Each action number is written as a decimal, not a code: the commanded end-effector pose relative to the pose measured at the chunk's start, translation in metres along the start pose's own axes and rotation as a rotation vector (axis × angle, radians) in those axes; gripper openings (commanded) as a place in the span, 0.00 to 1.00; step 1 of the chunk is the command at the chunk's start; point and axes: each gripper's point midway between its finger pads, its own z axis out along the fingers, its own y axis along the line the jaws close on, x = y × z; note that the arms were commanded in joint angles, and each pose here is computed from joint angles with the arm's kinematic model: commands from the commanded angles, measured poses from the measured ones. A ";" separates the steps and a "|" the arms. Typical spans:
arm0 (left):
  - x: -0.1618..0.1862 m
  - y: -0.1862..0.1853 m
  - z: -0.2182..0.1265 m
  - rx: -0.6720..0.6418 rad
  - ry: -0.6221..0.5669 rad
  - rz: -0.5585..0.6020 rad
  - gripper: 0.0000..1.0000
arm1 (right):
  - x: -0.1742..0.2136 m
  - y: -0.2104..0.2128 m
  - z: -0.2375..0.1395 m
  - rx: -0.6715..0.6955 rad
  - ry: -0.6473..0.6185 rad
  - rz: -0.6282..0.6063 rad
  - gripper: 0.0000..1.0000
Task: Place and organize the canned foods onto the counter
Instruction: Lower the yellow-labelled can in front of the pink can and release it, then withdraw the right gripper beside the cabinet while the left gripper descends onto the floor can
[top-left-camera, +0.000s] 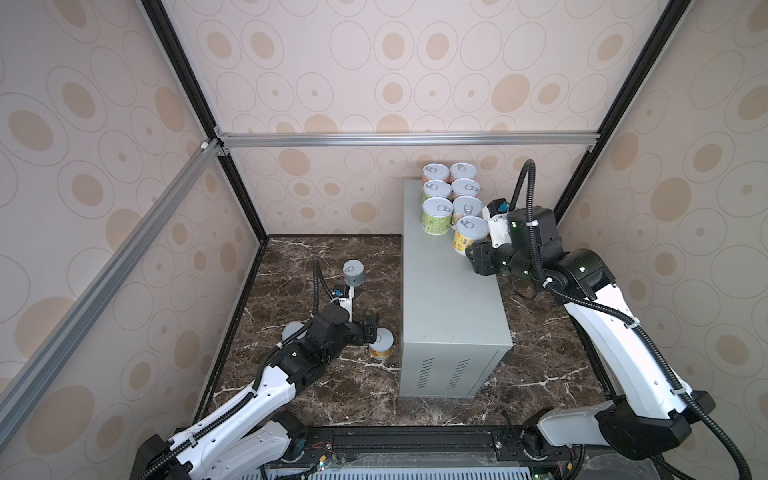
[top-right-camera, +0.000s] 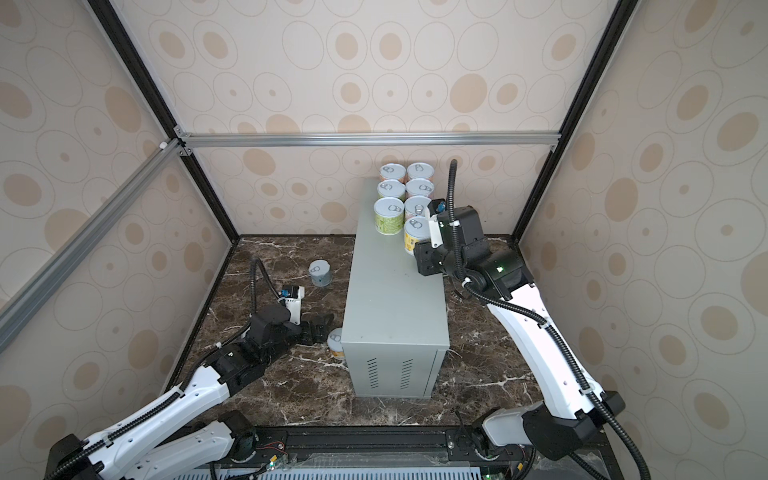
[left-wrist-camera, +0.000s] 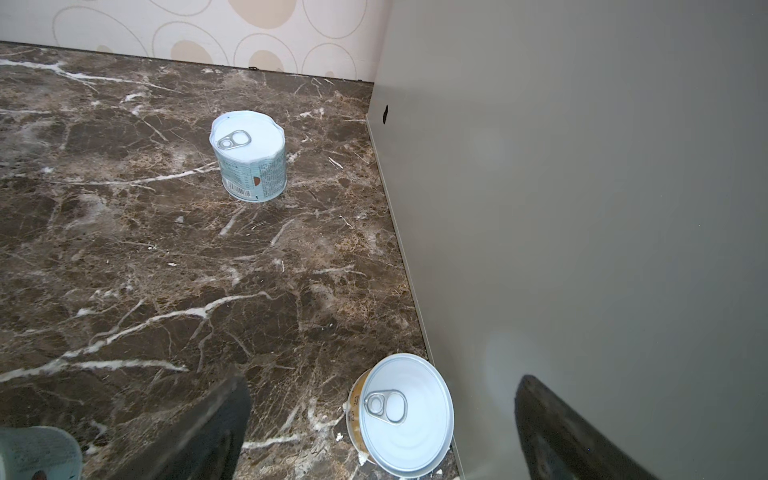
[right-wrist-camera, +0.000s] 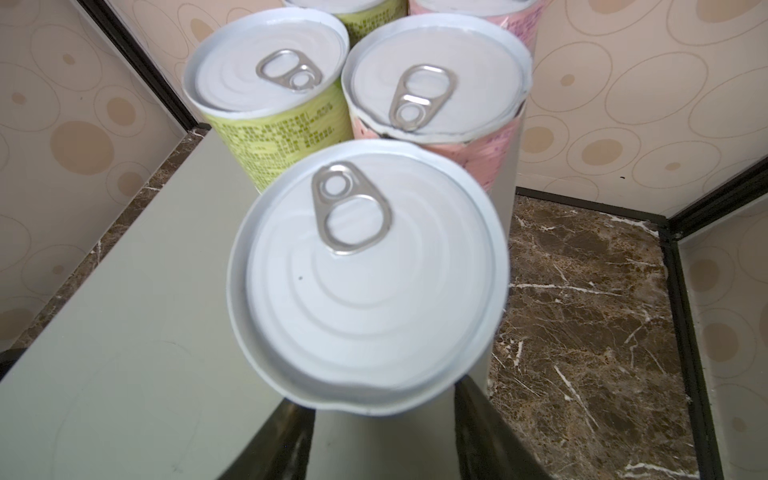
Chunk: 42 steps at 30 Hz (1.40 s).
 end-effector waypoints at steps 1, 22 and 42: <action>-0.018 -0.002 -0.011 -0.005 -0.028 -0.006 0.99 | -0.010 0.002 -0.022 -0.021 -0.043 0.010 0.59; -0.017 0.005 -0.039 -0.046 0.056 0.013 0.99 | 0.050 -0.061 -0.097 0.207 -0.127 0.079 0.88; 0.036 0.006 -0.004 -0.032 0.206 -0.063 0.99 | 0.197 -0.107 0.010 0.251 0.090 0.466 1.00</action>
